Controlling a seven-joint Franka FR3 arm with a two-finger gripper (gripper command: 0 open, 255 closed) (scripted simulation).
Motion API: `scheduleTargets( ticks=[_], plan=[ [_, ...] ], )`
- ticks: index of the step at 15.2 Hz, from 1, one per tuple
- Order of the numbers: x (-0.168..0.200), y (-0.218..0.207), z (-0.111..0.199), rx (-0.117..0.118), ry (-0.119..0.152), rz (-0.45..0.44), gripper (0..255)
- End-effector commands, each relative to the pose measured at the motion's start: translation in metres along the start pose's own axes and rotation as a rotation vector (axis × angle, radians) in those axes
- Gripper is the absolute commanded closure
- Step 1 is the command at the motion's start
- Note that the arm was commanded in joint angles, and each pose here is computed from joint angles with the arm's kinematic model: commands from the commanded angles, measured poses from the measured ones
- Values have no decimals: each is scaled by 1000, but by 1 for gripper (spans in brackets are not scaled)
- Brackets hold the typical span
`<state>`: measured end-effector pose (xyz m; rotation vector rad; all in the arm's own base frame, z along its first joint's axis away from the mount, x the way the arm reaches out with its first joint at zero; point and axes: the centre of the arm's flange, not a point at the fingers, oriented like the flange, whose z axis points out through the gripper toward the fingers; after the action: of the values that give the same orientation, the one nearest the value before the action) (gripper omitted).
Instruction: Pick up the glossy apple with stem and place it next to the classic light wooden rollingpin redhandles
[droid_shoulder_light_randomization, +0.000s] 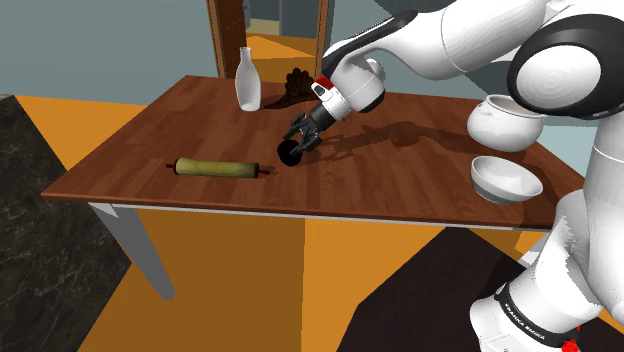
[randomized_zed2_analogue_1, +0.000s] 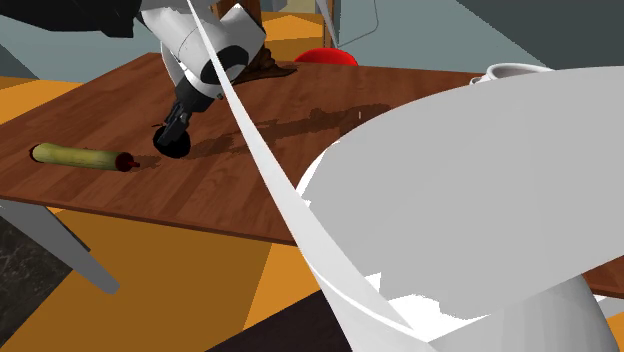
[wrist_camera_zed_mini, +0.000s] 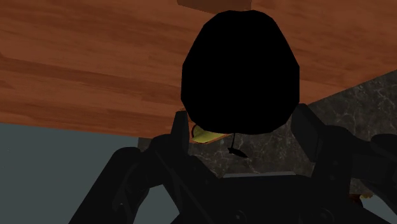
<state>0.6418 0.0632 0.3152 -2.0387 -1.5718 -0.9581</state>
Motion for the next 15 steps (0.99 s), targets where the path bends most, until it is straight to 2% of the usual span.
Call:
scheduleTargets(
  ticks=[1,2,7,11,15],
  plan=[
    [0,0,0,0,0,0,255],
    [0,0,0,0,0,0,0],
    [0,0,0,0,0,0,0],
    [0,0,-50,0,0,0,0],
    [0,0,-50,0,0,0,0]
  ],
)
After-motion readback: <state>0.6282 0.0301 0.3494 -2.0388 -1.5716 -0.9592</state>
